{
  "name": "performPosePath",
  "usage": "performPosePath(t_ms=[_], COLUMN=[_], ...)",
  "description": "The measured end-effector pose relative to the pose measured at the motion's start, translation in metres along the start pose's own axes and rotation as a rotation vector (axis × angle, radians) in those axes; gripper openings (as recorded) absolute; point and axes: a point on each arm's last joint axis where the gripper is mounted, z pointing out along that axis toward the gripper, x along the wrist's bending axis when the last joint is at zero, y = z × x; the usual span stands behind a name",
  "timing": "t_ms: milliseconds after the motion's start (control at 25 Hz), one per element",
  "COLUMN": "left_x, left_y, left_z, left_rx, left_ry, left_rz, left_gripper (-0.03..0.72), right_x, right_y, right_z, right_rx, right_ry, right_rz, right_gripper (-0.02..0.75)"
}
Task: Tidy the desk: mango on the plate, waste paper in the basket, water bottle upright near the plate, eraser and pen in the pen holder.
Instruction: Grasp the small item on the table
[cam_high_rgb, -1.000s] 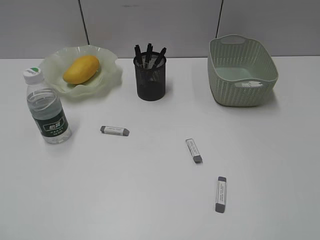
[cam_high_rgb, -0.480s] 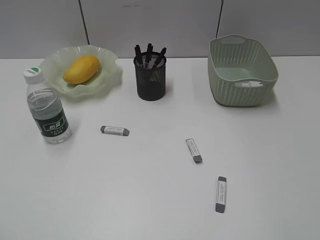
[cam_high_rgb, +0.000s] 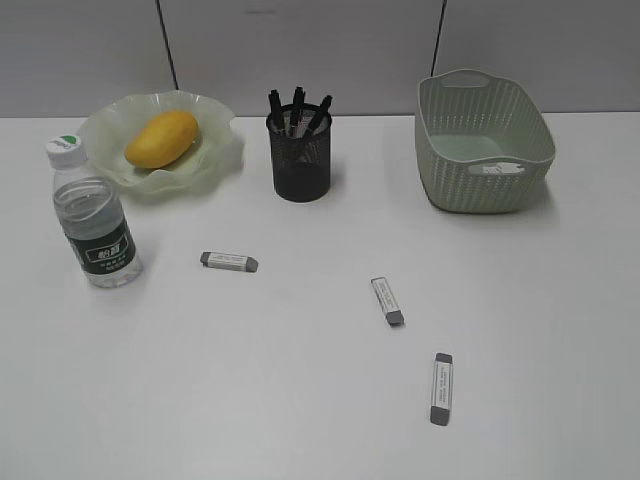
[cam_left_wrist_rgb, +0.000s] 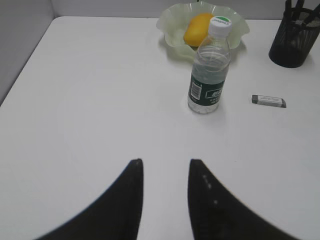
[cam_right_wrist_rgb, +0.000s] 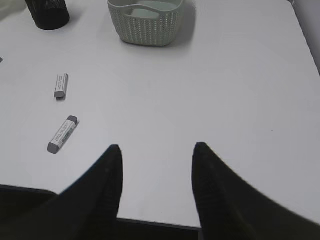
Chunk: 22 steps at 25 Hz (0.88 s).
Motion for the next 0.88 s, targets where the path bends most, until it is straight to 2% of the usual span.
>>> performPosePath(t_ms=[320,880], left_x=[0.0,0.0], left_y=[0.0,0.0], left_z=[0.0,0.0], left_rx=[0.0,0.0], left_ry=[0.0,0.0], left_rz=[0.0,0.0], left_gripper=[0.239,0.239], right_x=[0.0008,0.0008], right_y=[0.0005,0.0009], right_z=[0.0003,0.0003], right_rx=[-0.004,-0.008], right_ry=[-0.095,-0.098], right_rz=[0.048,0.049], right_gripper=[0.372,0.372])
